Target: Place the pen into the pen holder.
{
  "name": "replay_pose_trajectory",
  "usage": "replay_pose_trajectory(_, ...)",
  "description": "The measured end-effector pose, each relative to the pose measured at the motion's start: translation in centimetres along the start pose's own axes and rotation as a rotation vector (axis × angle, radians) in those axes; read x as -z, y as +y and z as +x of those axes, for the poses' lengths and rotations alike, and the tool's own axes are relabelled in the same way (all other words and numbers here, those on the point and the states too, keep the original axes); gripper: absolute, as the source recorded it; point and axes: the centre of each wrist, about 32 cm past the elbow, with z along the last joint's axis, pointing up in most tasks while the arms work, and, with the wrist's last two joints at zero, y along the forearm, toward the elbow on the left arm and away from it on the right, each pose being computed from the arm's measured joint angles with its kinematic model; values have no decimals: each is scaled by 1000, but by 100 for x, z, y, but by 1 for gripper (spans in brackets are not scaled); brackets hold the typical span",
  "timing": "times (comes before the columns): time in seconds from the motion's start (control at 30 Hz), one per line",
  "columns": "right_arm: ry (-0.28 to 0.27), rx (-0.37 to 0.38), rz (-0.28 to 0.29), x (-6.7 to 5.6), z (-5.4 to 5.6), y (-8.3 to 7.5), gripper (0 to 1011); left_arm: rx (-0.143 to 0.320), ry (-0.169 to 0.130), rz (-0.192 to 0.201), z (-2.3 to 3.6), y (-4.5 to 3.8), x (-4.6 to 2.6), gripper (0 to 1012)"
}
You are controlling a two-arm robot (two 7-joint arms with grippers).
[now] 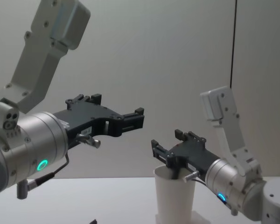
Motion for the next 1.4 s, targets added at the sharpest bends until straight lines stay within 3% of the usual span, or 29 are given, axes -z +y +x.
replay_pose_trajectory(0.37,7,7,14,-15,5,10,993,0,0,0,0,0,0,1003)
replay_pose_trajectory(0.77,52,46,50,-143,28,-13,1002,0,0,0,0,0,0,1003)
replay_pose_trajectory(1.17,100,98,68,-480,118,-123,1001,0,0,0,0,0,0,1003)
replay_pose_trajectory(1.4,119,124,43,-679,176,-227,1002,0,0,0,0,0,0,1003)
